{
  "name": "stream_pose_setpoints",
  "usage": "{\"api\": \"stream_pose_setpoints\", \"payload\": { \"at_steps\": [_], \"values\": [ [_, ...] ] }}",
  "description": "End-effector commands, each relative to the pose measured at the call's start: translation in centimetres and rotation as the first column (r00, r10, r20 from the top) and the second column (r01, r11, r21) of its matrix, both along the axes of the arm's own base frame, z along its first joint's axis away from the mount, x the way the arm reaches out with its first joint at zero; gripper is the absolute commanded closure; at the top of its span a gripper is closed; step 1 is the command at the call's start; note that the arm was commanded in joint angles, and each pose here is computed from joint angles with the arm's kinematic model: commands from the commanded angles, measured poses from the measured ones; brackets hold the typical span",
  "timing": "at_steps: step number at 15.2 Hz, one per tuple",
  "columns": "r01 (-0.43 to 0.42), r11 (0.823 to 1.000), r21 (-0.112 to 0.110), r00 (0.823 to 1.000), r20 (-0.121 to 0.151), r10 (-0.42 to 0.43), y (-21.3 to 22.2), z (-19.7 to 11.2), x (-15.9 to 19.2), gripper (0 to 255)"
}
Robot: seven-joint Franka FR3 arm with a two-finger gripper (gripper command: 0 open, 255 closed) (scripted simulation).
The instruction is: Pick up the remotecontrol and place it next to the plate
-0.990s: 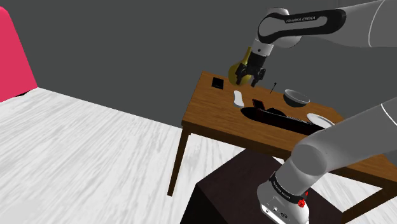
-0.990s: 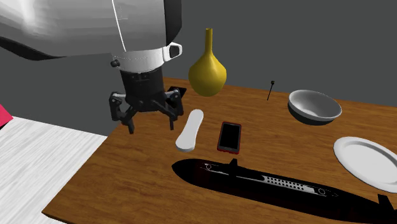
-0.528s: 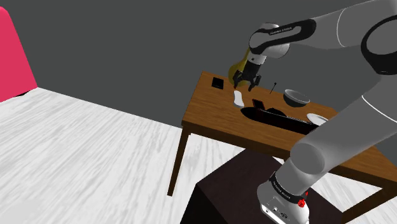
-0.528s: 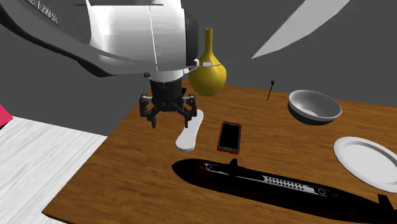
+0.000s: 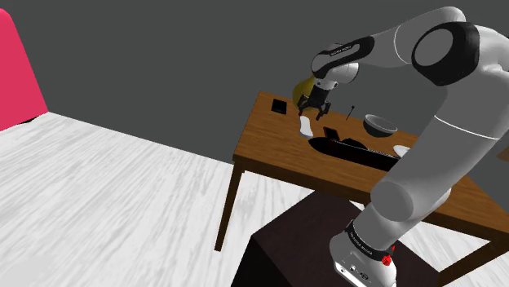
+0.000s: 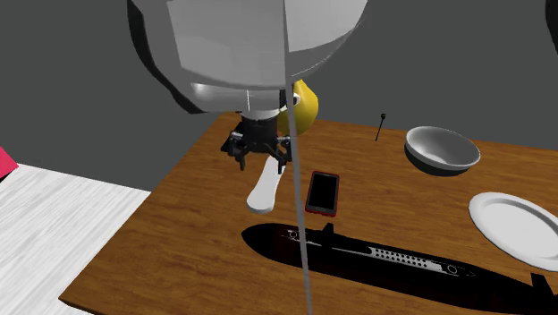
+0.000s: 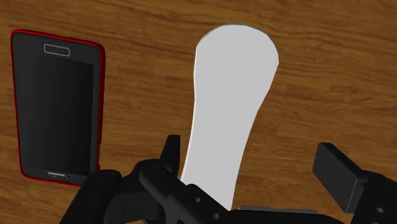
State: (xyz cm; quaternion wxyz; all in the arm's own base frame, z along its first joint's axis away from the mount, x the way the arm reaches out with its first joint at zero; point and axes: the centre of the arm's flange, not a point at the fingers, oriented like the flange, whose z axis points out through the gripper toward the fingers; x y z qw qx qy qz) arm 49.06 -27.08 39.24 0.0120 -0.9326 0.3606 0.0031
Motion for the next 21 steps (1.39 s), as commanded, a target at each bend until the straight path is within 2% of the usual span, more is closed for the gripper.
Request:
{"api": "stream_pose_setpoints", "payload": {
  "at_steps": [1, 10, 17, 18, 21],
  "values": [
    [0.039, 0.999, -0.005, 0.999, 0.002, -0.039, -2.3, -1.4, 0.9, 0],
    [0.053, 0.999, -0.006, 0.999, 0.003, -0.053, -3.0, -5.9, 1.2, 0],
    [0.053, 0.999, -0.006, 0.999, 0.003, -0.053, -3.0, -5.9, 1.2, 0],
    [0.053, 0.999, -0.006, 0.999, 0.003, -0.053, -3.0, -5.9, 1.2, 255],
    [0.053, 0.999, -0.006, 0.999, 0.003, -0.053, -3.0, -5.9, 1.2, 255]
  ]
}}
